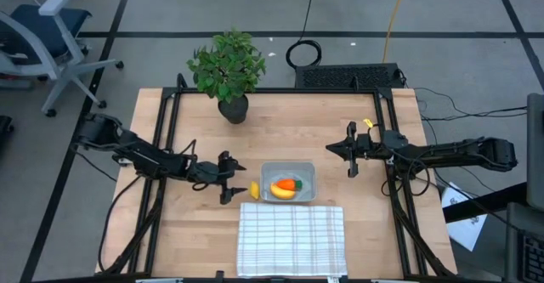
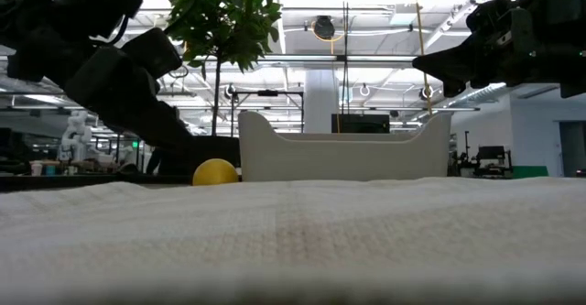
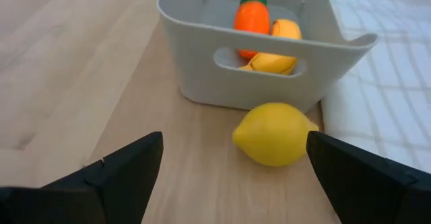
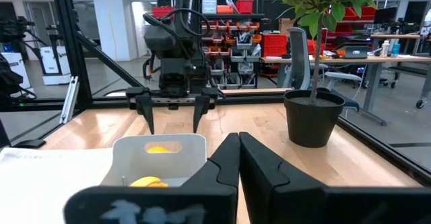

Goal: Pick and placing Produce into tupperware
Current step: Put the lemon into the gray bin

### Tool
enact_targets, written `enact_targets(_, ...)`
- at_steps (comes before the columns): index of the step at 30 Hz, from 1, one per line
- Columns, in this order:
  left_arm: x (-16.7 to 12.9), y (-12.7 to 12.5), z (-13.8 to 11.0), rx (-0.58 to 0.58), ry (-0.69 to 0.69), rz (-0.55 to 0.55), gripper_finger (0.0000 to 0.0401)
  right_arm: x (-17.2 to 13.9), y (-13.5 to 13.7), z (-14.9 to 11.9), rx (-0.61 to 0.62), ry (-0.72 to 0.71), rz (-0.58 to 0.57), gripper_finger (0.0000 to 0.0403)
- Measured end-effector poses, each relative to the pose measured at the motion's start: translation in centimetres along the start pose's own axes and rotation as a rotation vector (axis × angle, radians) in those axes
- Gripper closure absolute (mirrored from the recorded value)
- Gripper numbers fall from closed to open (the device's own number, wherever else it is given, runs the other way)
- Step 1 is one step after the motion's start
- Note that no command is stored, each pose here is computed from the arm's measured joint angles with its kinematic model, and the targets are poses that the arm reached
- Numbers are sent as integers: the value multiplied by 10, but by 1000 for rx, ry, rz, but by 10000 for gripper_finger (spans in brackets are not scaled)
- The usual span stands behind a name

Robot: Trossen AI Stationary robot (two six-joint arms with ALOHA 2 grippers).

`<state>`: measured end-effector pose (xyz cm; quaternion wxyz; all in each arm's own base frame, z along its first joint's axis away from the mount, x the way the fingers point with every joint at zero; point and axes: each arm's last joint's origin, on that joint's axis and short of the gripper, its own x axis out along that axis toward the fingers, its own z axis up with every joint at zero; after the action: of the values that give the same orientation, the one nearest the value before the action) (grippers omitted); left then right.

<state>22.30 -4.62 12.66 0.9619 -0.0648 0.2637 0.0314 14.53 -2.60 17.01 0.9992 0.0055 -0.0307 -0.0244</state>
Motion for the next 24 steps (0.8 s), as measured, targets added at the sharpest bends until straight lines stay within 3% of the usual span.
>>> enact_targets(10, 1, -1, 1, 7, -20, -20, 29, 0, 0, -1, 1, 7, 0, 403)
enact_targets(18, 1, -2, 6, 103, -73, -3, 29, 0, 0, -1, 1, 7, 0, 403)
enact_targets(24, 1, -3, 5, 37, -50, -65, 29, 0, 0, -1, 1, 7, 0, 403)
